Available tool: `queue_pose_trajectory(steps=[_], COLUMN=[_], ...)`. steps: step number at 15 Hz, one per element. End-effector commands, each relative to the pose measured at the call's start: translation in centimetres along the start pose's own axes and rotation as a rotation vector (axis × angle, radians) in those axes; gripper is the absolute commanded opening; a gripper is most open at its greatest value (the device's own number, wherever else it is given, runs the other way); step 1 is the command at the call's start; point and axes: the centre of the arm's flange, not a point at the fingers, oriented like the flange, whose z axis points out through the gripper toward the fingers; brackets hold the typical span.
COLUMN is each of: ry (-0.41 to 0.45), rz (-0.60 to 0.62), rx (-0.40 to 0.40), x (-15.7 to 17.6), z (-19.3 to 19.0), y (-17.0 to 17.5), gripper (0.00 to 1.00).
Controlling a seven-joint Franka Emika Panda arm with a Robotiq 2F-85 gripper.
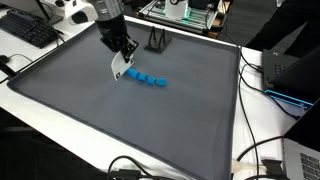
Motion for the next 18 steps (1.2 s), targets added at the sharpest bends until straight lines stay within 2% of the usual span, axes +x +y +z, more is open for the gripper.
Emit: queue_pose_trajectory(steps=[1, 18], ry=[-0.025, -0.090], rz=[0.008, 0.006], rx=[-0.011, 0.014], x=[-0.8, -1.0], z=[0.8, 6.2], y=[1.0, 0.9], gripper=[0.01, 0.01])
